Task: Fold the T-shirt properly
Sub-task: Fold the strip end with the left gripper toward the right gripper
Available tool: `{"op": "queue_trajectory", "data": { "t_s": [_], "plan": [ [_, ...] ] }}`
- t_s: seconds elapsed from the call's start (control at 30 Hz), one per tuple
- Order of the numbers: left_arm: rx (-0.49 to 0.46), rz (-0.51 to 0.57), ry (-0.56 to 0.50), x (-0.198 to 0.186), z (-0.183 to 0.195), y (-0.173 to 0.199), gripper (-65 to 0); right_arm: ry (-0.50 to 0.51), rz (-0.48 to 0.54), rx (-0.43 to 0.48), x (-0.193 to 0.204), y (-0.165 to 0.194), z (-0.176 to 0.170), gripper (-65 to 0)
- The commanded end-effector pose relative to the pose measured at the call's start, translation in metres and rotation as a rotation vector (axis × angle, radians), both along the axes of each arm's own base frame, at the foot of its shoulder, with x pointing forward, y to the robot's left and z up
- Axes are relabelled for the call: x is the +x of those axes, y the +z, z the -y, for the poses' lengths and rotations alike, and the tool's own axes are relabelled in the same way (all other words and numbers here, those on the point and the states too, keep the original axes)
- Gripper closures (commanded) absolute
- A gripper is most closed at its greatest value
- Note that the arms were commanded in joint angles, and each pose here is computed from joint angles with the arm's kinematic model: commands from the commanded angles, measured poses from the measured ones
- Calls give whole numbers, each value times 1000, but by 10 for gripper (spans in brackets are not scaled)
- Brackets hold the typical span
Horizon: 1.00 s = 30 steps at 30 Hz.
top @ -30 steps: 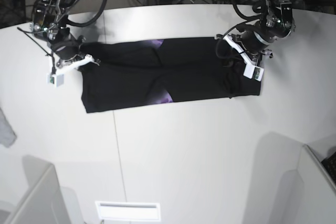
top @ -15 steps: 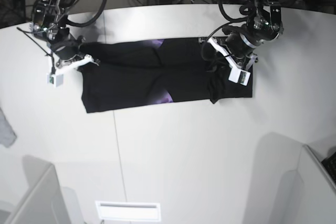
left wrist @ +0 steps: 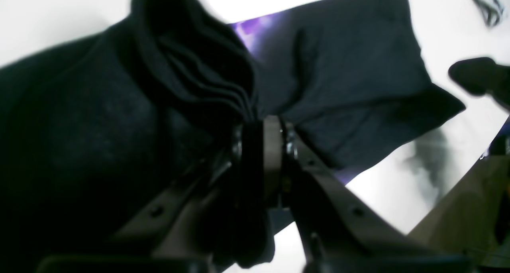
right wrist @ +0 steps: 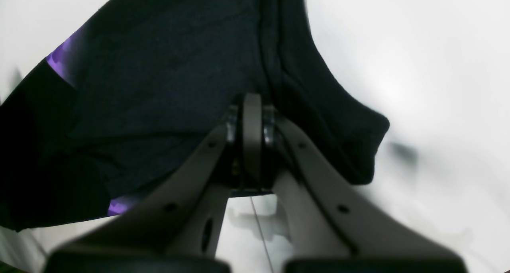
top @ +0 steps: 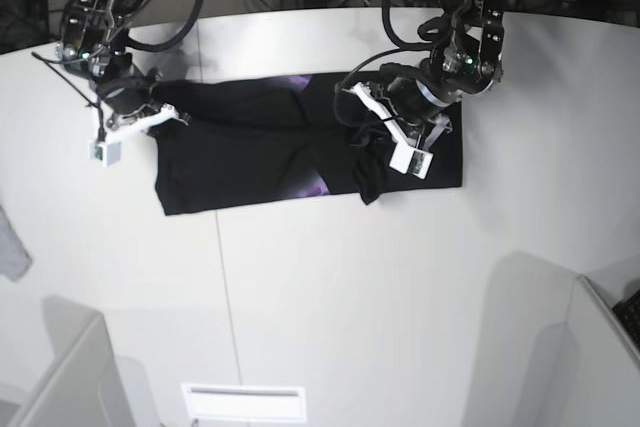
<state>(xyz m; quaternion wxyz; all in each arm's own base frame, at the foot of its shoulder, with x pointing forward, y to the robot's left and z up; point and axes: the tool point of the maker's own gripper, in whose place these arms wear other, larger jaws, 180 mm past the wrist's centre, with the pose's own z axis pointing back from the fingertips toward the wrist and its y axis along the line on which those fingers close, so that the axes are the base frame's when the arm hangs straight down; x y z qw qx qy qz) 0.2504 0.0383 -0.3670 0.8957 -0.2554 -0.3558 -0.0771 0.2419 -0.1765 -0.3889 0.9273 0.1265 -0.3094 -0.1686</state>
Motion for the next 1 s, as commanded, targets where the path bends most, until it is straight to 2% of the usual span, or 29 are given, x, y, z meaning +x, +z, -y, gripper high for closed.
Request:
{"op": "queue_trajectory", "data": {
  "t_s": [0.0, 0.17, 0.8, 0.83, 0.97],
  "plan": [
    [-21, 35, -2, 5, 4, 10, 0, -2, 39, -8, 7, 9, 2, 0],
    [-30, 46, -34, 6, 15, 14, 0, -2, 39, -8, 7, 9, 2, 0],
    [-28, 47, -35, 9, 15, 13, 0, -2, 42, -8, 8, 9, 3, 0],
    [-28, 47, -37, 9, 15, 13, -13, -2, 42, -8, 8, 9, 3, 0],
    [-32, 47, -38, 8, 17, 13, -179, -2, 42, -8, 8, 9, 3, 0]
  ]
}}
